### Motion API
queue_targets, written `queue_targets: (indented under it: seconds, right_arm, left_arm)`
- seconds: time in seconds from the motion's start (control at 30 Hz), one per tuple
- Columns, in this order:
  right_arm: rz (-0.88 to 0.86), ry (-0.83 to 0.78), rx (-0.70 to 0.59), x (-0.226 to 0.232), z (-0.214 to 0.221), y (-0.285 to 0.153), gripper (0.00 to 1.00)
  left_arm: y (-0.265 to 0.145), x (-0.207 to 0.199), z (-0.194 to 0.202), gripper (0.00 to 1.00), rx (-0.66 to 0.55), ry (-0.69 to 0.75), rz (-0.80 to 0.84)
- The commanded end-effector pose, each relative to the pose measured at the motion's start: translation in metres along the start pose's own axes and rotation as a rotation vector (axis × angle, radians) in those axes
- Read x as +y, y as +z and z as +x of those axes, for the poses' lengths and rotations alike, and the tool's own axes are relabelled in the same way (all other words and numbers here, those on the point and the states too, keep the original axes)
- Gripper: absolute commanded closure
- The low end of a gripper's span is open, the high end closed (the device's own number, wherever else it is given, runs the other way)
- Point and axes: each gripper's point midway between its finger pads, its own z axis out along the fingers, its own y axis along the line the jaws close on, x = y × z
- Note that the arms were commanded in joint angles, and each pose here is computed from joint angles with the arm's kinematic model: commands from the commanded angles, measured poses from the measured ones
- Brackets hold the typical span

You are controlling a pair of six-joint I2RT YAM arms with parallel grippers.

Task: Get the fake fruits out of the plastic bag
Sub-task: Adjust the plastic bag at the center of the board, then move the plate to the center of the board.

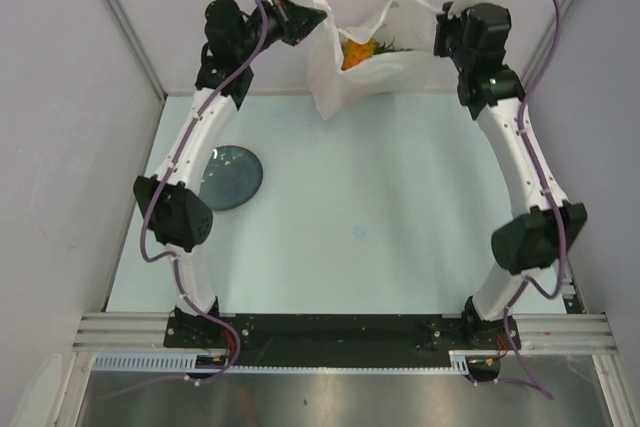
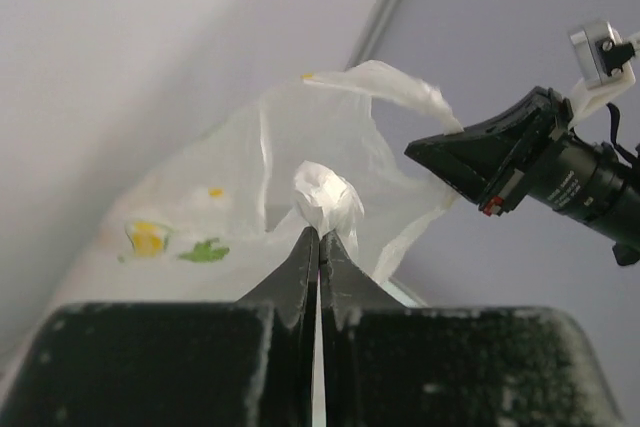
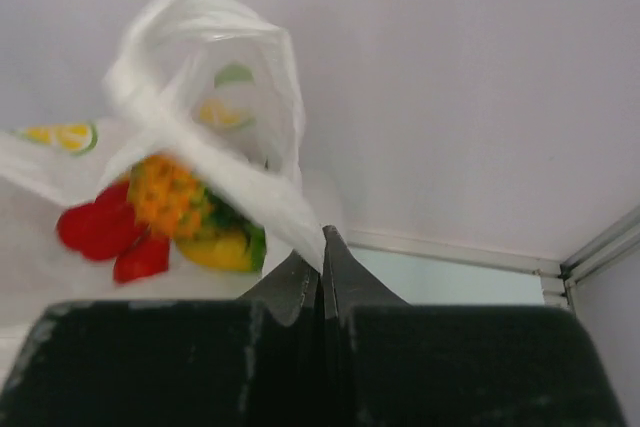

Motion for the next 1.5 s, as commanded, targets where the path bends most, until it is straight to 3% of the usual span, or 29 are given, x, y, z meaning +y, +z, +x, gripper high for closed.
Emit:
queue_targets:
  seconds: [0.0, 0.03, 0.07, 0.1, 0.17, 0.23, 0.27, 0.3, 0.33, 0.37, 0.4, 0.47, 0.57, 0.67, 0.8, 1.07, 1.17, 1.47]
  right_arm:
    - [-0.021, 0.02, 0.134, 0.015, 0.079, -0.036, 1.0]
    - [-0.026, 0.037, 0.184, 0.019, 0.103, -0.043, 1.0]
    - [-0.026, 0.046, 0.236, 0.021, 0.124, -0.053, 1.0]
    - [-0.031, 0.052, 0.339, 0.026, 0.173, -0.07, 1.0]
    - [-0.037, 0.109, 0.419, 0.032, 0.212, -0.089, 1.0]
    - [-0.056, 0.144, 0.517, 0.04, 0.256, -0.114, 0.83]
    - [-0.06, 0.159, 0.549, 0.042, 0.266, -0.121, 0.7]
    - [-0.096, 0.185, 0.557, 0.047, 0.265, -0.128, 0.53]
    - [-0.096, 0.206, 0.589, 0.044, 0.271, -0.136, 0.49]
    - [-0.103, 0.229, 0.582, 0.043, 0.265, -0.139, 0.45]
    - [-0.135, 0.249, 0.567, 0.045, 0.256, -0.142, 0.34]
    - [-0.164, 0.252, 0.5, 0.041, 0.218, -0.15, 0.25]
    - [-0.238, 0.234, 0.431, 0.049, 0.174, -0.171, 0.23]
    - [-0.272, 0.211, 0.389, 0.055, 0.151, -0.192, 0.2]
    - [-0.277, 0.154, 0.384, 0.061, 0.148, -0.206, 0.21]
    - [-0.287, 0.149, 0.388, 0.063, 0.153, -0.204, 0.22]
    - [-0.314, 0.147, 0.408, 0.069, 0.157, -0.207, 0.22]
    - [-0.323, 0.124, 0.494, 0.068, 0.179, -0.208, 0.23]
  left_arm:
    - [-0.043, -0.023, 0.05, 1.0, 0.187, 0.02, 0.074]
    - [-0.051, -0.02, 0.065, 1.0, 0.224, 0.015, 0.066]
    - [-0.068, -0.008, 0.108, 1.0, 0.335, -0.05, 0.036]
    - [-0.079, -0.012, 0.114, 1.0, 0.355, -0.022, 0.03]
    - [-0.105, 0.005, 0.159, 1.0, 0.463, -0.073, -0.045]
    - [-0.129, 0.018, 0.19, 1.0, 0.569, -0.069, -0.12]
    - [-0.139, 0.028, 0.204, 0.94, 0.611, -0.08, -0.18]
    - [-0.147, 0.029, 0.209, 0.77, 0.636, -0.08, -0.193]
    - [-0.157, 0.028, 0.214, 0.58, 0.667, -0.097, -0.215]
    - [-0.166, 0.027, 0.221, 0.28, 0.683, -0.105, -0.229]
    - [-0.171, 0.024, 0.216, 0.2, 0.667, -0.09, -0.234]
    - [-0.184, 0.011, 0.192, 0.13, 0.588, -0.028, -0.24]
    - [-0.207, 0.02, 0.158, 0.08, 0.476, 0.033, -0.351]
    - [-0.242, 0.06, 0.132, 0.05, 0.397, 0.039, -0.56]
    - [-0.322, 0.142, 0.119, 0.07, 0.312, -0.15, -0.978]
    - [-0.42, 0.226, 0.175, 0.13, 0.272, -0.475, -1.393]
    - [-0.44, 0.244, 0.187, 0.14, 0.257, -0.533, -1.454]
    - [-0.445, 0.254, 0.227, 0.26, 0.201, -0.798, -1.392]
